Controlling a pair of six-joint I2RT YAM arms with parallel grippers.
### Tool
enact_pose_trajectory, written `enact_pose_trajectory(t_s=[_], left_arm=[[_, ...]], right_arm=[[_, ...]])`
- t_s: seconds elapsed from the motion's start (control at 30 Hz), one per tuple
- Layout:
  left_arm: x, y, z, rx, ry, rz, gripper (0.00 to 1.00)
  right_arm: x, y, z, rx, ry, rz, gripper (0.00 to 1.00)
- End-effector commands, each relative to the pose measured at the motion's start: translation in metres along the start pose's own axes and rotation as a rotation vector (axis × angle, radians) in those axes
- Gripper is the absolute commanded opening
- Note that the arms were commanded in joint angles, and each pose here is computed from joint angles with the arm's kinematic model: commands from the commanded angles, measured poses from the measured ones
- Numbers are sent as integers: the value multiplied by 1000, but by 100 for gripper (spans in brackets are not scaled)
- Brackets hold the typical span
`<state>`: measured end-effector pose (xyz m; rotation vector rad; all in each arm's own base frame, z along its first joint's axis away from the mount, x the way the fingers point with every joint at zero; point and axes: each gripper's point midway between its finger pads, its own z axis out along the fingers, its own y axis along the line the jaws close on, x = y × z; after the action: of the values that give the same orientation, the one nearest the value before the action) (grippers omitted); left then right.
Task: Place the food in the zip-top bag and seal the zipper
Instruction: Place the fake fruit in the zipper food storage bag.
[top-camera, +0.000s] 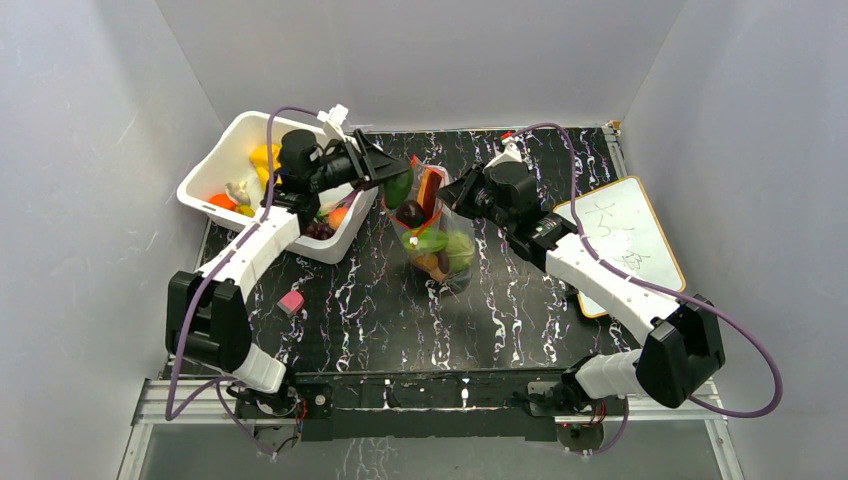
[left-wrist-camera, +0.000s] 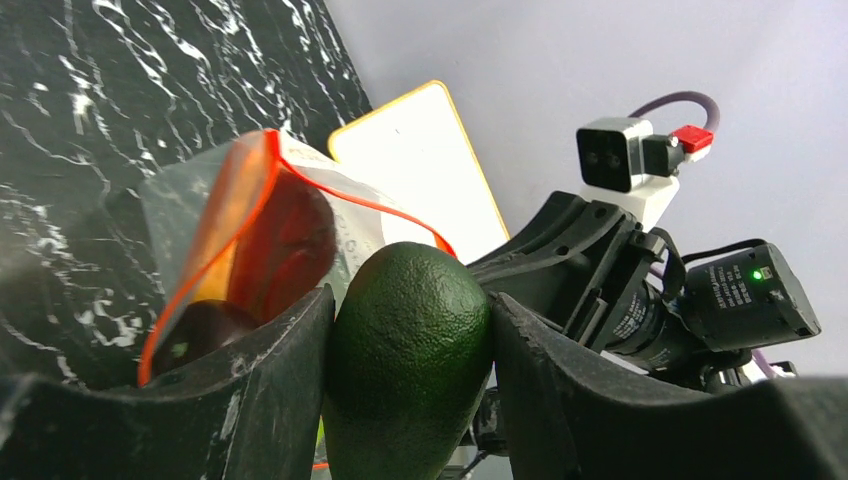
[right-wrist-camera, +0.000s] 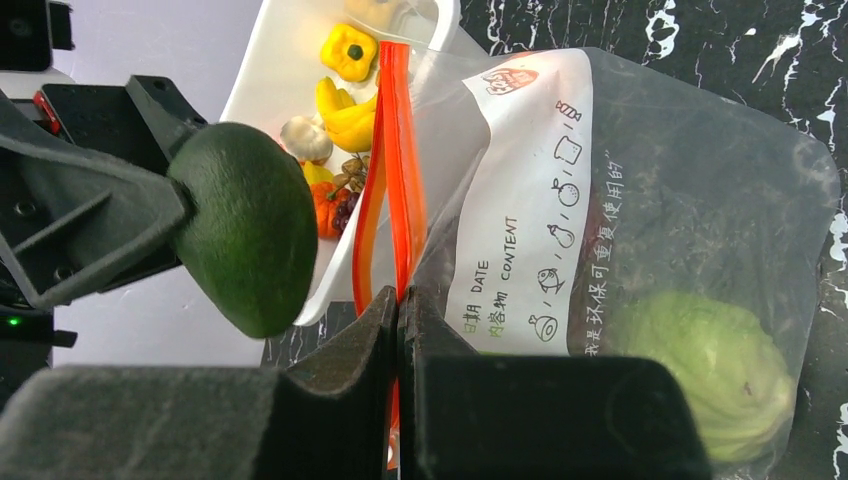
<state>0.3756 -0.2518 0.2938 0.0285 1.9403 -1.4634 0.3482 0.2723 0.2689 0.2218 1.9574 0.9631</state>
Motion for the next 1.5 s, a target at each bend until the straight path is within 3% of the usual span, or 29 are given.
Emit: enact_pose_trajectory(t_s=[0.0, 0.33, 0.53, 0.83, 0.93, 1.27, 1.47], left_arm=[[6, -30, 7, 77, -18, 7, 20], [20, -9, 29, 15, -69, -7, 21], [26, 8, 36, -32, -84, -37, 30], [35, 8, 40, -39, -55, -74, 63], [34, 4, 37, -42, -51, -54, 69], [37, -4, 24, -75, -18, 46, 72], [38, -29, 5, -60, 31, 157, 72]], right_arm=[[-40, 43, -6, -126, -114, 23, 0], [-40, 51, -8, -167, -114, 22, 0], [-42, 53, -8, -178, -119, 22, 0], [-37, 49, -6, -168, -104, 56, 0], [-36, 47, -6, -162, -104, 58, 0], [-38, 46, -7, -154, -116, 60, 0], [-37, 47, -6, -158, -109, 93, 0]])
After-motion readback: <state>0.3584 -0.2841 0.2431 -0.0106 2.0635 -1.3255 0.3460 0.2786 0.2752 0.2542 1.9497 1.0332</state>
